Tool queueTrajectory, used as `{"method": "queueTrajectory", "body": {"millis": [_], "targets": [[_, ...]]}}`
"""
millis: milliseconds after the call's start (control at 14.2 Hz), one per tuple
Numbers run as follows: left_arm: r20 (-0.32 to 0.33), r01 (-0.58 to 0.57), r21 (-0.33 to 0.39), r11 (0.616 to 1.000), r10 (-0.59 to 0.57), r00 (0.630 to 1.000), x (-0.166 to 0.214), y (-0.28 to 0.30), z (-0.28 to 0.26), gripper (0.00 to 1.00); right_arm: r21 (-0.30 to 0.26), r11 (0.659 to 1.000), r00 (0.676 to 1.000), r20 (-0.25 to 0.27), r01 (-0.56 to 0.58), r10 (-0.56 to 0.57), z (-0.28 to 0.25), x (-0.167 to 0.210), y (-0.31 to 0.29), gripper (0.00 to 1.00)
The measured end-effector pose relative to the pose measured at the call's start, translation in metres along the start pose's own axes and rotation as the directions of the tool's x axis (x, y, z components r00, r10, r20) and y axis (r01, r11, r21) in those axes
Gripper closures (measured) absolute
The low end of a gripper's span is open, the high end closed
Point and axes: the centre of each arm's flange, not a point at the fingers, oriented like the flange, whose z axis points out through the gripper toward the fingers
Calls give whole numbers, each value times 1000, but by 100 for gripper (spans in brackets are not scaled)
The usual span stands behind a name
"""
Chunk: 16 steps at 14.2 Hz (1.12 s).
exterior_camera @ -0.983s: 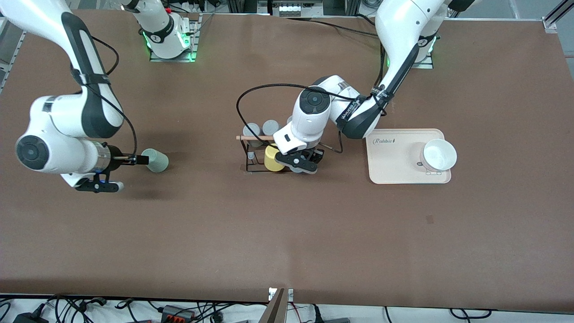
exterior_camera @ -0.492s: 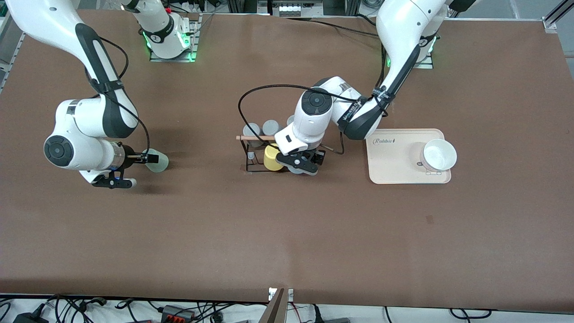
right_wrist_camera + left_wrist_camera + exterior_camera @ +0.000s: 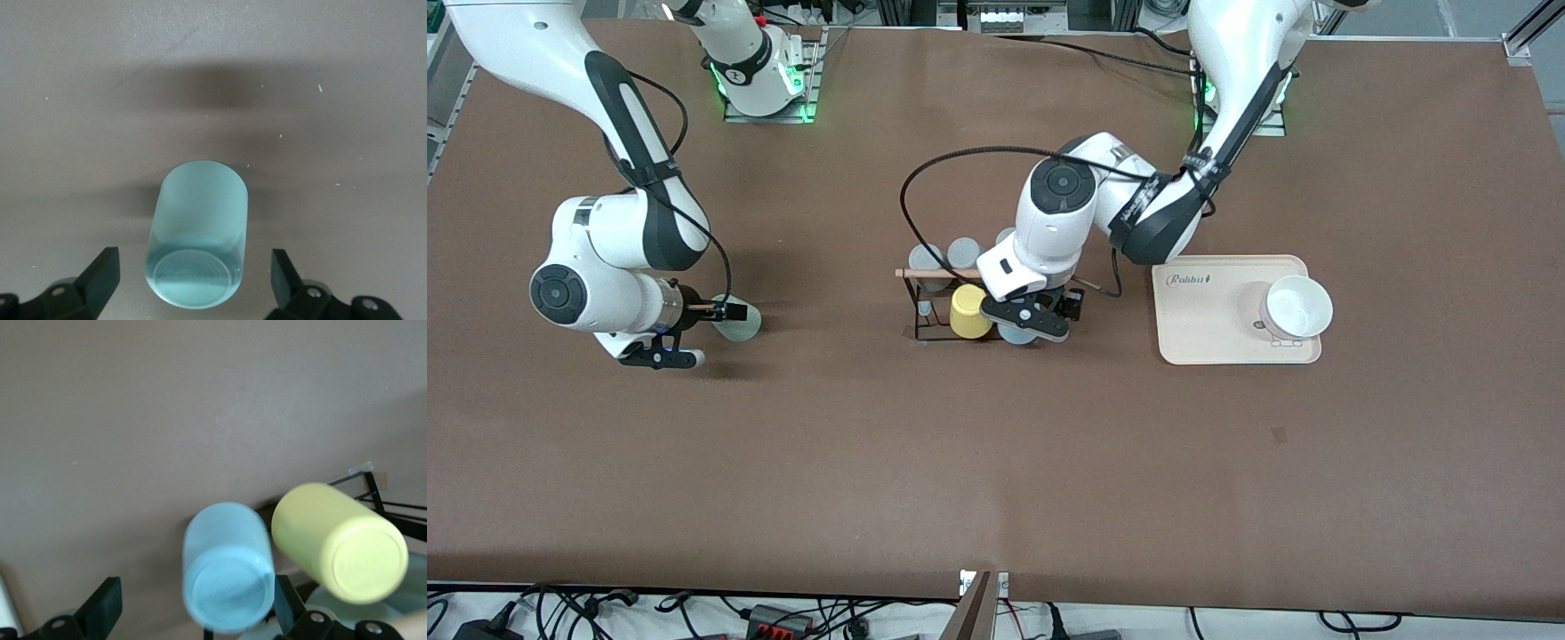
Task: Hang scattered cups on rack with three cups
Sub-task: 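Lift the green cup with the right gripper while the left gripper withdraws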
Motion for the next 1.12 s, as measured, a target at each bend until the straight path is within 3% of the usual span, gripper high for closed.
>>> {"method": "queueTrajectory", "body": {"millis": [281, 492, 632, 843, 1124], "targets": [[65, 38, 64, 997, -42, 997, -5, -14, -53, 0, 0, 1000, 1000, -4, -1, 1, 7, -2, 1, 0], [114, 103, 124, 987, -117, 987, -7, -63, -107, 0, 2, 1000, 1000, -8, -8, 8, 12, -3, 5, 0], [126, 148, 148, 978, -167, 978, -7, -112, -141, 0, 2, 1000, 1000, -10, -10, 10, 12, -3, 6, 4], [125, 187, 165, 968, -209, 970, -14, -172, -165, 0, 2, 1000, 1000, -12, -9, 9, 10, -3, 5, 35], [144, 139, 171, 975, -164, 976, -32, -240, -174, 0, 3, 1000, 1000, -26, 3, -3, -2, 0, -2, 35]]}}
